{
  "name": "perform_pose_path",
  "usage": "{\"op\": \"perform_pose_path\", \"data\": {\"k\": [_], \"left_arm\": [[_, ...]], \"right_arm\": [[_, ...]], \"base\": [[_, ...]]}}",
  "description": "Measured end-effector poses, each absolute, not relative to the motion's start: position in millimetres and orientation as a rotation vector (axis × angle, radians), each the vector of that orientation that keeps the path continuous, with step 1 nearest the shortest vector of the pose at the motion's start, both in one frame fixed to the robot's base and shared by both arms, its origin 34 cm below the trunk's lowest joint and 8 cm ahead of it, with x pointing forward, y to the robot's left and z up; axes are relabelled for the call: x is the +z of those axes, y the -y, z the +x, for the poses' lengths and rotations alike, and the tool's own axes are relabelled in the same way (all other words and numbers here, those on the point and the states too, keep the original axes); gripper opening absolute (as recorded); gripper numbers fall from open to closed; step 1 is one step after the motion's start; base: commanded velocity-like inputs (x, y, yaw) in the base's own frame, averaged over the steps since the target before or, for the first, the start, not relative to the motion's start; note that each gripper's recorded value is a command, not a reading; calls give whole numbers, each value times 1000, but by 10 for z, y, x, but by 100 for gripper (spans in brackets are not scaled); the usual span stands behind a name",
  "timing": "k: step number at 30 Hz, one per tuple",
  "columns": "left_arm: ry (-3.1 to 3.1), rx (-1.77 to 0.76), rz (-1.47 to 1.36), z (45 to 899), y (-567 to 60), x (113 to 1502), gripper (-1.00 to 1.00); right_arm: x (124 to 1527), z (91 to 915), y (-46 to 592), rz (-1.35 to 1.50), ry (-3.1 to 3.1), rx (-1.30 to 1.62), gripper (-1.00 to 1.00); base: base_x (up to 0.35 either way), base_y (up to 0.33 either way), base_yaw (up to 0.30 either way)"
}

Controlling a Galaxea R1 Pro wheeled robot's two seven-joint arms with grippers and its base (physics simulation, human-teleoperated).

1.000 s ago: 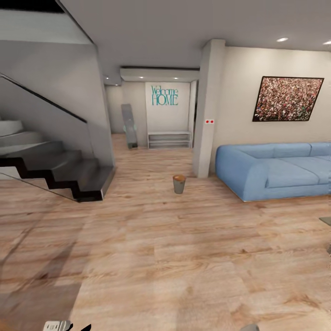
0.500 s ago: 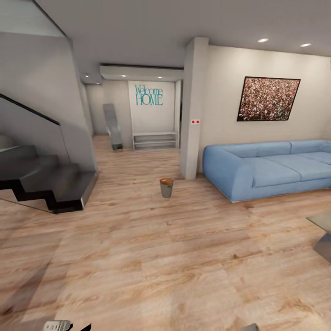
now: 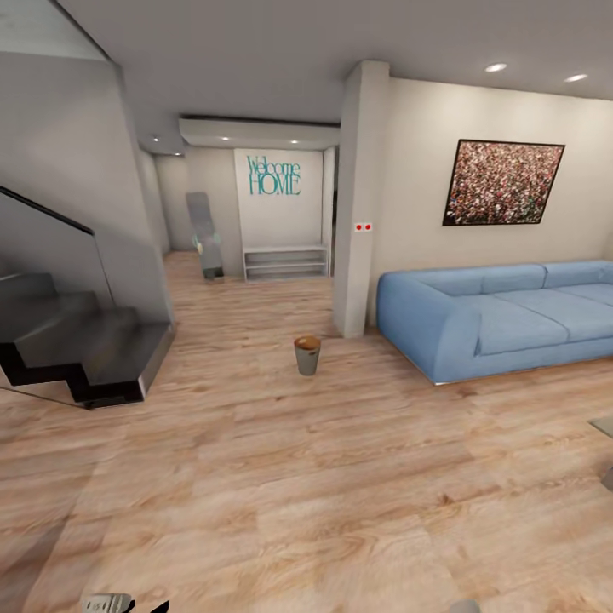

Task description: Put the three can of soda from the living room inside the tash can in the kitchen.

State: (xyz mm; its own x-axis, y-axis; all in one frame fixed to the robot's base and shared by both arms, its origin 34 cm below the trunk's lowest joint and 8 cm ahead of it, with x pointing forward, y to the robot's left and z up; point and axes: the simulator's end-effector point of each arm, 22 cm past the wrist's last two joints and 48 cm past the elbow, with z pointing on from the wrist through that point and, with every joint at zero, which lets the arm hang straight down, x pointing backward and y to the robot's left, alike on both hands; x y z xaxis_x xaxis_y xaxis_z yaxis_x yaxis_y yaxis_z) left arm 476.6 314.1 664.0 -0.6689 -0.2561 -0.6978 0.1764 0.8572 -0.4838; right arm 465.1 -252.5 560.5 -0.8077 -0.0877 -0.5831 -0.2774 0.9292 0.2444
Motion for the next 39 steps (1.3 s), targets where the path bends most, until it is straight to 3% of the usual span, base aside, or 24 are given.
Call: {"op": "perform_pose_path", "data": {"k": [19,39], "left_arm": [[-2207,-672,-59,4761,-3140,6631,100],[-2218,-673,-63,4741,-3140,6590,100]], "right_arm": [[5601,4649,2524,-258,-2495,428,100],[5563,4619,2525,-257,-2507,430,100]], "base": [[347,0,13],[347,0,153]]}}
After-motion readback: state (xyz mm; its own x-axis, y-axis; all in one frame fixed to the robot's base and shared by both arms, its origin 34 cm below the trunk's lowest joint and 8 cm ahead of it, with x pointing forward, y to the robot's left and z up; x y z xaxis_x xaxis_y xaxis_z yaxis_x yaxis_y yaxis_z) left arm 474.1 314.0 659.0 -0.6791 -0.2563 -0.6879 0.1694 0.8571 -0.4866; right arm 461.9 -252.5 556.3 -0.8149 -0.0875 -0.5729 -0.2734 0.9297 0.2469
